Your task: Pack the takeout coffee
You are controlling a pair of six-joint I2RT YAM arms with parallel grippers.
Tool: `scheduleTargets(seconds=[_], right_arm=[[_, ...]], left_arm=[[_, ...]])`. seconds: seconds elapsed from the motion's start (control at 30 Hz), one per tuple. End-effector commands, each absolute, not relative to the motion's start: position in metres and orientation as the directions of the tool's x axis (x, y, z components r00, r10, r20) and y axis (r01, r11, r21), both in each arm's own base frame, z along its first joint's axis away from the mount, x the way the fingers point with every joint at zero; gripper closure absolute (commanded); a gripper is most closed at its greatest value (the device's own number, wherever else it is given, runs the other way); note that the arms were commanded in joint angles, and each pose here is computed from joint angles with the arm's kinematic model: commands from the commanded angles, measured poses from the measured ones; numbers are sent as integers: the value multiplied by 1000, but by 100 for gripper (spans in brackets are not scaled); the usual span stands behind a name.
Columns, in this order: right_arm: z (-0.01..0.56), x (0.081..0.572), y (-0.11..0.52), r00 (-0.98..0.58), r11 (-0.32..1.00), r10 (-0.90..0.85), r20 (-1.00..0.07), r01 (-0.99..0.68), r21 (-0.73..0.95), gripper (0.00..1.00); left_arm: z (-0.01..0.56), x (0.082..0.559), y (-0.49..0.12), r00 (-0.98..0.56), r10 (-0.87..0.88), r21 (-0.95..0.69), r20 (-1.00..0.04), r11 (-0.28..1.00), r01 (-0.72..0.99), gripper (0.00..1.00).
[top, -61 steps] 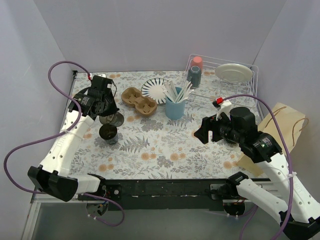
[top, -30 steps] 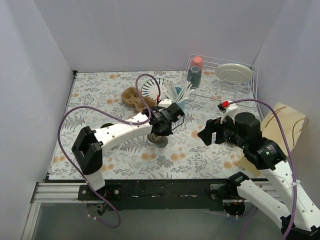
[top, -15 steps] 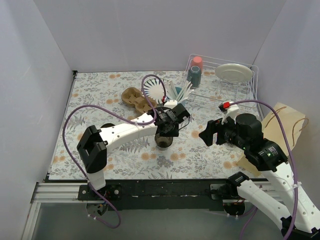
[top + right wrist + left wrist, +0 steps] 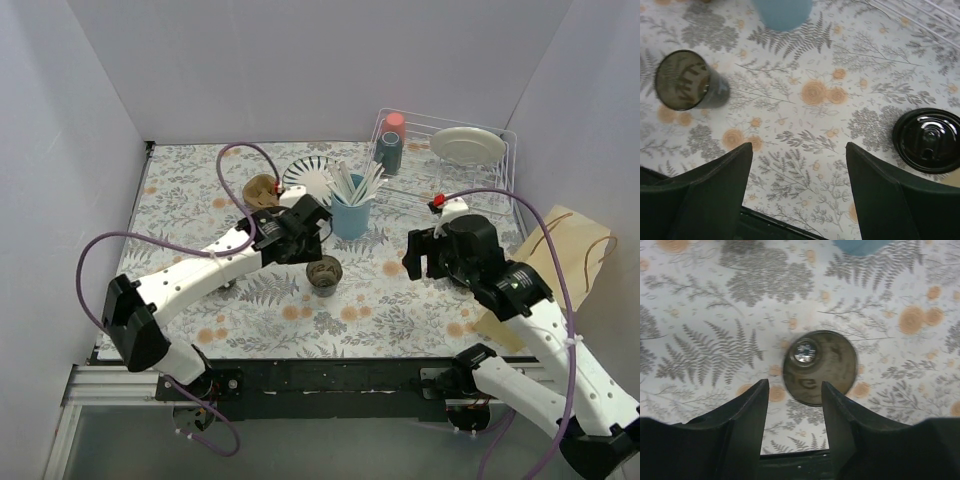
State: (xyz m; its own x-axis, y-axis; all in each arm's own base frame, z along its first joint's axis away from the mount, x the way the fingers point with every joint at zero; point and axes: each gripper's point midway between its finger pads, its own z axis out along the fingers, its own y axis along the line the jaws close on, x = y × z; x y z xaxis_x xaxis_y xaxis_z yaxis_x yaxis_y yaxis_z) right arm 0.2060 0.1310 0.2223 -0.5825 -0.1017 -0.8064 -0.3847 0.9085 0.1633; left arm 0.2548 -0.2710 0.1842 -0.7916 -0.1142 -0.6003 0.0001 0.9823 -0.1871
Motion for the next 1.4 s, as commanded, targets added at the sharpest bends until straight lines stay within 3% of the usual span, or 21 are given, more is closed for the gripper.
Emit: scheduleTargets(seconds=[0.0,0.2,0.37,0.77,1.1,1.37], right_arm=[[206,238,87,-609,982,-167,-775,-177,-73,18],[160,268,57,-714,958,-242,-656,-71,-276,31],[142,283,36,-769,964,-133,-625,45,-261,42],[96,302,-1,-809,954,65,-584,222,-200,48],[71,303,1,-827,959,123,-549,242,-150,52],[68,302,1,-825,959,119,-553,239,-149,69]], left_arm=[[182,254,-231,-780,-148,-221,-608,975,-13,54],[184,245,-242,-791,-150,-359,-593,929,94,52],[171,238,-246,-807,-122,-377,-578,917,132,52],[182,227,-244,-761,-48,-388,-647,880,275,50],[184,224,-238,-756,-56,-384,-653,884,267,49],[183,223,-230,-745,-66,-374,-664,892,255,49]])
